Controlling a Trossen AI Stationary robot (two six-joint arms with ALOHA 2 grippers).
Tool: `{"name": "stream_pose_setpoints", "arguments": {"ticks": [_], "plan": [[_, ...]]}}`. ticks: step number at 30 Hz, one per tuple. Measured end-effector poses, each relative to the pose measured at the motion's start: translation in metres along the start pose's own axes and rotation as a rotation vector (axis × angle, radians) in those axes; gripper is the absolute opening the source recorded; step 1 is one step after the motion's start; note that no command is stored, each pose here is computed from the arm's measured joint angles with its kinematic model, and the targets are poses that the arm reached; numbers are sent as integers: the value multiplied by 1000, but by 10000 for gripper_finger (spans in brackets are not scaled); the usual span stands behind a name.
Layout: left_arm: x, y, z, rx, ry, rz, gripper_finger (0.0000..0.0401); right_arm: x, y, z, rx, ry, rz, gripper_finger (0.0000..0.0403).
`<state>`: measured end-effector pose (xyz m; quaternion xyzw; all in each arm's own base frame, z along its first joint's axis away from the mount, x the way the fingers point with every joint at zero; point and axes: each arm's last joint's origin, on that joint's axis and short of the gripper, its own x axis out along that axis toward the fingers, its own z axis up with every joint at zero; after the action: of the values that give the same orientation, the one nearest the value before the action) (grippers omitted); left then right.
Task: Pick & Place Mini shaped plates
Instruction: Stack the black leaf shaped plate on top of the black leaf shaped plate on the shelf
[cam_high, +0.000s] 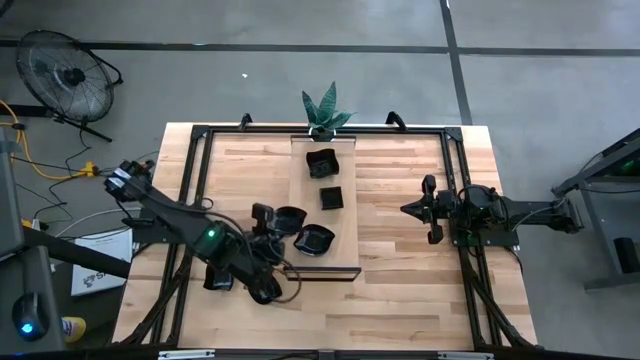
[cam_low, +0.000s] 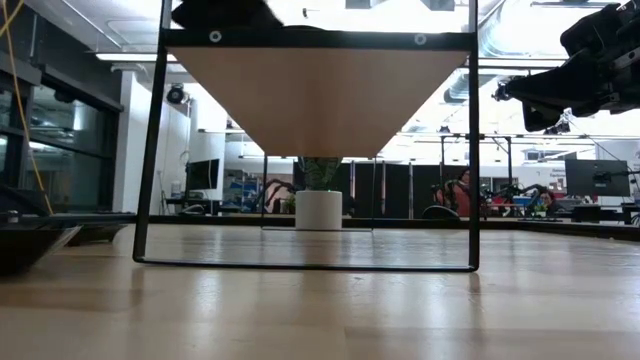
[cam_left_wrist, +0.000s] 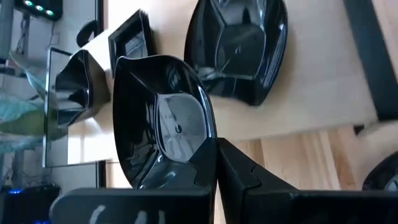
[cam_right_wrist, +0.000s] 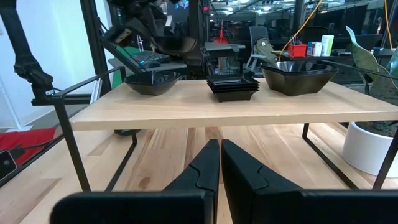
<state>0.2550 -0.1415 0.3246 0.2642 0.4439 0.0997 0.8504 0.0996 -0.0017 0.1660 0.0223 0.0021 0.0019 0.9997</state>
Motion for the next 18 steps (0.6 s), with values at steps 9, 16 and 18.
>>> {"name": "stream_pose_setpoints", "arguments": {"ticks": [9,16,18], "plan": [[11,-14,29,52,-8,2,0,0,0,0,0,0,0,12],[15,-20,44,75,-29,5,0,0,0,0,0,1,0,12],[16,-22,46,76,-35,5,0,0,0,0,0,0,0,12]]}}
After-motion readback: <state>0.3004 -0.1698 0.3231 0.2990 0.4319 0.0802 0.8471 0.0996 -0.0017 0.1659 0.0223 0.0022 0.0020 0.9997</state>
